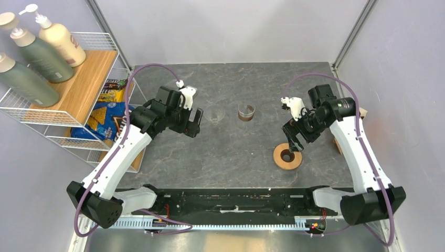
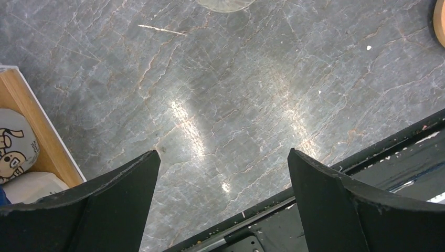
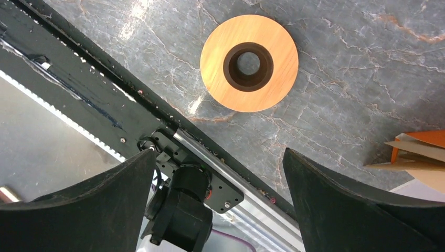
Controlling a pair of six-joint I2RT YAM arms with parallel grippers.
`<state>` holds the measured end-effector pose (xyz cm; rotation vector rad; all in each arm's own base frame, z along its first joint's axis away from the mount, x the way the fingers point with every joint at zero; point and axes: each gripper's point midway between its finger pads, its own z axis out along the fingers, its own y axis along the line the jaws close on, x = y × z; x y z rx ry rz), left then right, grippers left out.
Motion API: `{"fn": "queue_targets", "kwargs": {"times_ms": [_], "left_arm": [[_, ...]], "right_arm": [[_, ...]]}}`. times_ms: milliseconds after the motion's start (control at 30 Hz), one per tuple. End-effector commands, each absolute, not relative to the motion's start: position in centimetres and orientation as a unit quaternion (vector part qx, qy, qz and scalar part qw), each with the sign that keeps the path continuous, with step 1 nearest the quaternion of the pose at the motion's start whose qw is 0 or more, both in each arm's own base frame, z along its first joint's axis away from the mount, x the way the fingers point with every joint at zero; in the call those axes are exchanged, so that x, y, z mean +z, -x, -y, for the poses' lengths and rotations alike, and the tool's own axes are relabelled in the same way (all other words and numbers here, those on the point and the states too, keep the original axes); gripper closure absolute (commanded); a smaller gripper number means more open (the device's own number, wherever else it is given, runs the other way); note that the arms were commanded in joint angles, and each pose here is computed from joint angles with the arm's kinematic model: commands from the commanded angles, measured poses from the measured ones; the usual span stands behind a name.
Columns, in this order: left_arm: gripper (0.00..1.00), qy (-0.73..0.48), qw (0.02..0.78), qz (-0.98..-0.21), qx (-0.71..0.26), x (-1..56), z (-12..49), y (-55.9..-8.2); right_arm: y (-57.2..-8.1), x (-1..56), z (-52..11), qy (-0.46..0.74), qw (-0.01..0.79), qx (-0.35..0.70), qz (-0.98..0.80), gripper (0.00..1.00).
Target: Place the coffee filter in the dripper
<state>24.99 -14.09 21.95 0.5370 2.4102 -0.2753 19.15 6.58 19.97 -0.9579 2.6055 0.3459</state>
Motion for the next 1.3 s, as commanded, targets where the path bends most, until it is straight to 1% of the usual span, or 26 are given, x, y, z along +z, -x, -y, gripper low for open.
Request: {"fn": "queue_targets", "kwargs": {"times_ms": [0,200,500,533,567,700,967,1267], "left_arm": [[0.00,-0.272,0.352,-0.887,-0.122,23.7,15.3,-25.6],[0.00,-0.324,0.359,-0.861,-0.154,24.9,16.6,-25.2],[0.00,-0.348,0.327,-0.859,-0.186,24.4,17.5,-24.0],[0.00,-0.350,0.322,-0.858,-0.195,24.5,17.8,-23.7],[0.00,-0.351,0.317,-0.858,-0.203,24.4,18.1,-23.5],[0.00,-0.356,0.305,-0.853,-0.228,24.4,18.9,-23.0],[0.00,-0.352,0.304,-0.855,-0.230,24.3,19.0,-23.1],[0.00,-0.347,0.310,-0.855,-0.229,24.5,18.7,-22.7]], "right_arm": [[-20.0,20.1,-6.1,0.365,0.140,0.158,-0.907,0.01],[-22.1,19.1,-4.0,0.357,0.093,0.227,-0.901,0.01],[-24.4,15.7,-0.8,0.362,0.024,0.296,-0.883,0.01],[-24.6,15.3,-0.7,0.361,0.017,0.304,-0.881,0.04],[-24.8,15.0,-0.6,0.364,0.012,0.310,-0.878,0.05],[-25.0,13.6,-1.0,0.355,-0.012,0.344,-0.869,0.10],[-24.5,11.6,-2.5,0.325,-0.041,0.400,-0.856,0.15],[-24.1,8.3,-3.6,0.313,-0.068,0.408,-0.855,0.17]]}}
